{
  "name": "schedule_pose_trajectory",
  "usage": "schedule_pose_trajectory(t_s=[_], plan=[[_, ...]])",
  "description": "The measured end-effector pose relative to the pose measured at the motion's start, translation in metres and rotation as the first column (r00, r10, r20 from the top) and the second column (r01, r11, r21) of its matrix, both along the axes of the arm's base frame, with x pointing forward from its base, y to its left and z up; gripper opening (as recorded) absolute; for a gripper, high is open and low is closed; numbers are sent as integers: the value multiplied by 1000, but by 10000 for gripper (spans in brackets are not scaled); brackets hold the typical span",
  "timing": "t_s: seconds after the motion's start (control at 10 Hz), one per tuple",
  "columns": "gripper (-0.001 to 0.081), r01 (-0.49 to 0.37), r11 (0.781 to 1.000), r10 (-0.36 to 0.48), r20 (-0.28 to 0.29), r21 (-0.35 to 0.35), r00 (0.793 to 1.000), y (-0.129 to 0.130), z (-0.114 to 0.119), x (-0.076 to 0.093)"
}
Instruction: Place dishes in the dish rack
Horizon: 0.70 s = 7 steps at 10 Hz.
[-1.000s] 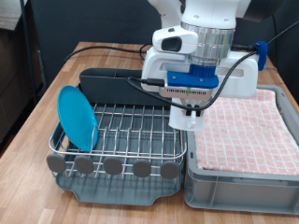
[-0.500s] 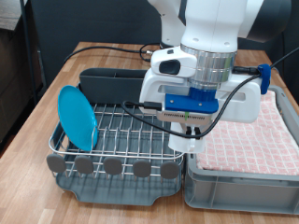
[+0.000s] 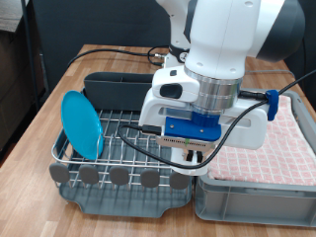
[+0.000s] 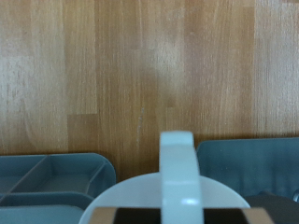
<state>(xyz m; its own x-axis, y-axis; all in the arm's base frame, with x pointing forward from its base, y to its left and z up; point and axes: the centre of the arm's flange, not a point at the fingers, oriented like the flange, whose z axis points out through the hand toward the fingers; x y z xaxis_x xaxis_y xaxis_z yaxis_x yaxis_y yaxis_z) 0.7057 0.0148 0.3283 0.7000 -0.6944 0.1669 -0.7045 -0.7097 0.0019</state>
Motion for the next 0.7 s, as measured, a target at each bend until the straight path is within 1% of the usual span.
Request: schedule_pose_trajectory(t_s=[0.4,0.7], plan=[[71,27,999,-27,-13,20,1000,-10,-15,1],[71,25,999,-24,-8,28,1000,-17,-28,3]])
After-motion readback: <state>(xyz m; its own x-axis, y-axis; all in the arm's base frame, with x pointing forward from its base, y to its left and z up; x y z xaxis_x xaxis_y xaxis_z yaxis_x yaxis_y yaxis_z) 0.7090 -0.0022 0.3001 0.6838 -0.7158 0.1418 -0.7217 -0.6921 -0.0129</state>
